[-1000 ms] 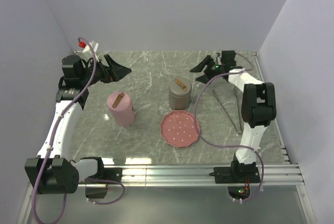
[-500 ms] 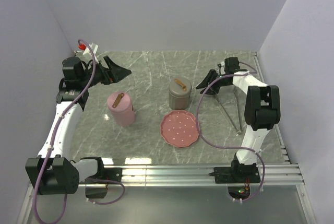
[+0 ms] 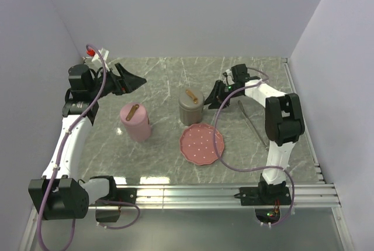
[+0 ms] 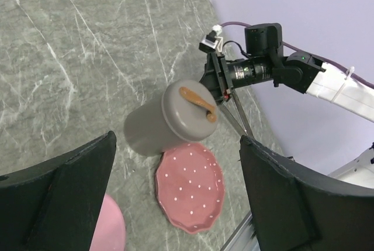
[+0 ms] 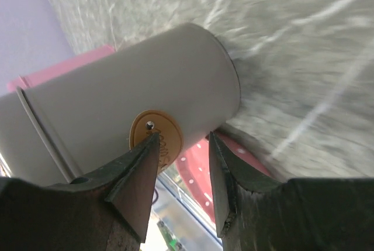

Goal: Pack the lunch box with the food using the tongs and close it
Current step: Move the lunch box

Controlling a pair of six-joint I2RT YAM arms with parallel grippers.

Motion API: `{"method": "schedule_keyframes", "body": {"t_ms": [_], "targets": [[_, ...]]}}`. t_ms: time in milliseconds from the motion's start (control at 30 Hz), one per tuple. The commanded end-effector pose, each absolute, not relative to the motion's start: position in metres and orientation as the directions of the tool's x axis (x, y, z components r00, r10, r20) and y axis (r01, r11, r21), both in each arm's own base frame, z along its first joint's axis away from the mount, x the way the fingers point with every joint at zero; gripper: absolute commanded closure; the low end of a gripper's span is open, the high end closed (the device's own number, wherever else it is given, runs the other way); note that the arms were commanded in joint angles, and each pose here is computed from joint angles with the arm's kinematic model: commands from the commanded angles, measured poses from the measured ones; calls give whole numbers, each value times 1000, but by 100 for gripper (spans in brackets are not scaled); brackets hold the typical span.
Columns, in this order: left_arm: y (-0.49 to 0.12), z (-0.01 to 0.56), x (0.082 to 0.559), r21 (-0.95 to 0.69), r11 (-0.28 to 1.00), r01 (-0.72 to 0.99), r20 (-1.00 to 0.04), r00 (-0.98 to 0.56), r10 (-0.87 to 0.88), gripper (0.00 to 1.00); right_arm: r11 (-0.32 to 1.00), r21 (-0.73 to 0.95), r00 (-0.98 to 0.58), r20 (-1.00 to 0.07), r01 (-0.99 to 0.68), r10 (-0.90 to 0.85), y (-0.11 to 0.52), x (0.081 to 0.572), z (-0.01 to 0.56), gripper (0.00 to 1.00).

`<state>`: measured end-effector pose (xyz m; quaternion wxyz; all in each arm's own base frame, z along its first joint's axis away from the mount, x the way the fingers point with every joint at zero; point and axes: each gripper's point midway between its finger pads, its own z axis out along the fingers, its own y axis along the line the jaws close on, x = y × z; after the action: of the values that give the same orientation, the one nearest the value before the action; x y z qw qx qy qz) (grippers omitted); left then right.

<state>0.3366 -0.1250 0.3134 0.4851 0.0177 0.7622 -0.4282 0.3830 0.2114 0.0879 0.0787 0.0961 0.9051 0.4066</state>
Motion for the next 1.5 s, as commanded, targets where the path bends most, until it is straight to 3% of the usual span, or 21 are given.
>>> {"method": "schedule_keyframes", "body": {"t_ms": [0, 433, 700, 933, 1067, 1233, 1467], "targets": [[-127, 323, 332, -623, 614, 484, -773, -503, -387, 8, 615, 788, -985, -83, 30, 154, 243, 377, 103, 53], [-123, 322, 332, -616, 624, 480, -777, -502, -381, 9, 571, 811, -992, -115, -127, -57, 311, 345, 111, 55], [-100, 318, 352, -626, 652, 427, -759, -522, -388, 10, 535, 842, -961, -199, -69, 190, 272, 414, 137, 59], [-78, 314, 368, -610, 693, 385, -769, -500, -399, 10, 515, 851, -958, -225, -105, 177, 302, 437, 131, 59], [-65, 300, 374, -667, 672, 321, -709, -552, -440, 11, 515, 848, -957, -242, -129, 158, 318, 448, 126, 58], [-52, 289, 375, -684, 673, 283, -687, -560, -463, 12, 484, 863, -962, -238, -147, 132, 339, 447, 124, 58], [-51, 281, 371, -690, 670, 271, -675, -574, -463, 12, 448, 879, -976, -209, -163, 54, 370, 409, 123, 57]]}}
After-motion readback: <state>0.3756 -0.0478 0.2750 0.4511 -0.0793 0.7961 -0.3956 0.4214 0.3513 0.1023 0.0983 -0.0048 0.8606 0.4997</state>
